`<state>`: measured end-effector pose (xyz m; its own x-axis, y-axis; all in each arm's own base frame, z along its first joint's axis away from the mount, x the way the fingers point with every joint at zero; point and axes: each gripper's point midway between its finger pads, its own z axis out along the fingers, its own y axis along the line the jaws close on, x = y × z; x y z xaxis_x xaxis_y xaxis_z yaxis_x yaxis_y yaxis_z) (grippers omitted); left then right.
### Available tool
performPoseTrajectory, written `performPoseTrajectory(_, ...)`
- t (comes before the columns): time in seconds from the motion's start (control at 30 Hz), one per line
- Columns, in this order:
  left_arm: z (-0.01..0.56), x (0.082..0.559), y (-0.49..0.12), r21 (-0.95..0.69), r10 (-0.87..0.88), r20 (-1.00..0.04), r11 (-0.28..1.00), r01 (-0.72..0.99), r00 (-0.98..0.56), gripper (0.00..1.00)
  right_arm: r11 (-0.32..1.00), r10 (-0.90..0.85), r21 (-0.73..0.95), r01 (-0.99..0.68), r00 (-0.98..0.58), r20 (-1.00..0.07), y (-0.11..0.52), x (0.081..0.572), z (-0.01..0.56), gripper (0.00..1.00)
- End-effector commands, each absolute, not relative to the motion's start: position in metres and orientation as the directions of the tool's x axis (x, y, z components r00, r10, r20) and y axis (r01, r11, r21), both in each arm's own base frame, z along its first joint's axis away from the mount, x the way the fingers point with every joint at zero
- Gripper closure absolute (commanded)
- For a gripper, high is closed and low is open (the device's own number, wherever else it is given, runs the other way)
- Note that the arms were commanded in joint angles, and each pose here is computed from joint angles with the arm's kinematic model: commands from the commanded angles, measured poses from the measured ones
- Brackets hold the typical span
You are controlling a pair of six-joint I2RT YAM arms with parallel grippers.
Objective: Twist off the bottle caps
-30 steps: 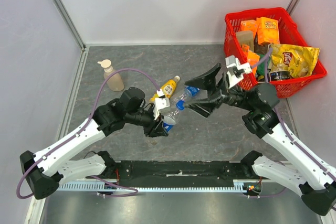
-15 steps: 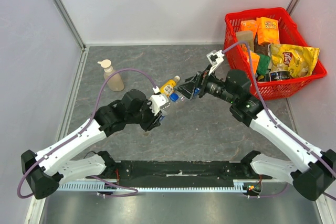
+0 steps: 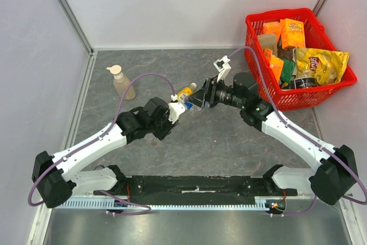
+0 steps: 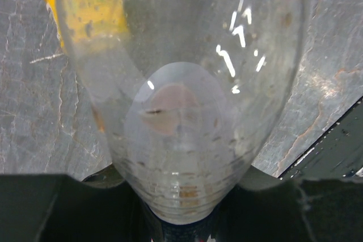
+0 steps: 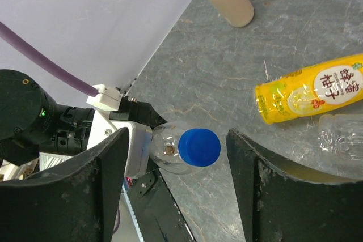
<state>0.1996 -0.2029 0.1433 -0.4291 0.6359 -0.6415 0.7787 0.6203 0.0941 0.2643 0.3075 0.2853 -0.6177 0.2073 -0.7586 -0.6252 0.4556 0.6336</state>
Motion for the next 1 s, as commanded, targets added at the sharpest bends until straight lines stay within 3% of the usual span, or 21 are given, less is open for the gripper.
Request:
performPoseTrajectory(0.0,0.146,0.207,-0.199,0.107,0.618,-0.634,0.666,0.738,-0.465,0.83,0.426,0.202,0.662,-0.617,-0.648,-0.734,0.316,0.267,0.28,0.27)
performPoseTrajectory(0.23,0.147,0.205,-0.198,0.101,0.613,-0.638,0.666,0.739,-0.465,0.83,0.446,0.208,0.689,-0.572,-0.682,-0.701,0.314,0.274,0.257,0.32)
performPoseTrajectory(0.47,0.145,0.205,-0.2,0.1,0.62,-0.633,0.659,0.745,-0.464,0.83,0.361,0.232,0.751,-0.554,-0.726,-0.647,0.32,0.271,0.253,0.43)
performPoseTrajectory(0.7,0.143,0.204,-0.2,0.095,0.622,-0.629,0.658,0.747,-0.467,0.83,0.329,0.218,0.772,-0.544,-0.752,-0.622,0.323,0.266,0.247,0.44)
performPoseTrajectory(0.87,0.142,0.203,-0.2,0.093,0.622,-0.627,0.658,0.747,-0.47,0.83,0.315,0.224,0.778,-0.543,-0.754,-0.617,0.323,0.264,0.248,0.54)
performPoseTrajectory(0.97,0.142,0.203,-0.2,0.093,0.623,-0.625,0.658,0.747,-0.47,0.83,0.299,0.221,0.783,-0.546,-0.758,-0.613,0.325,0.262,0.25,0.65)
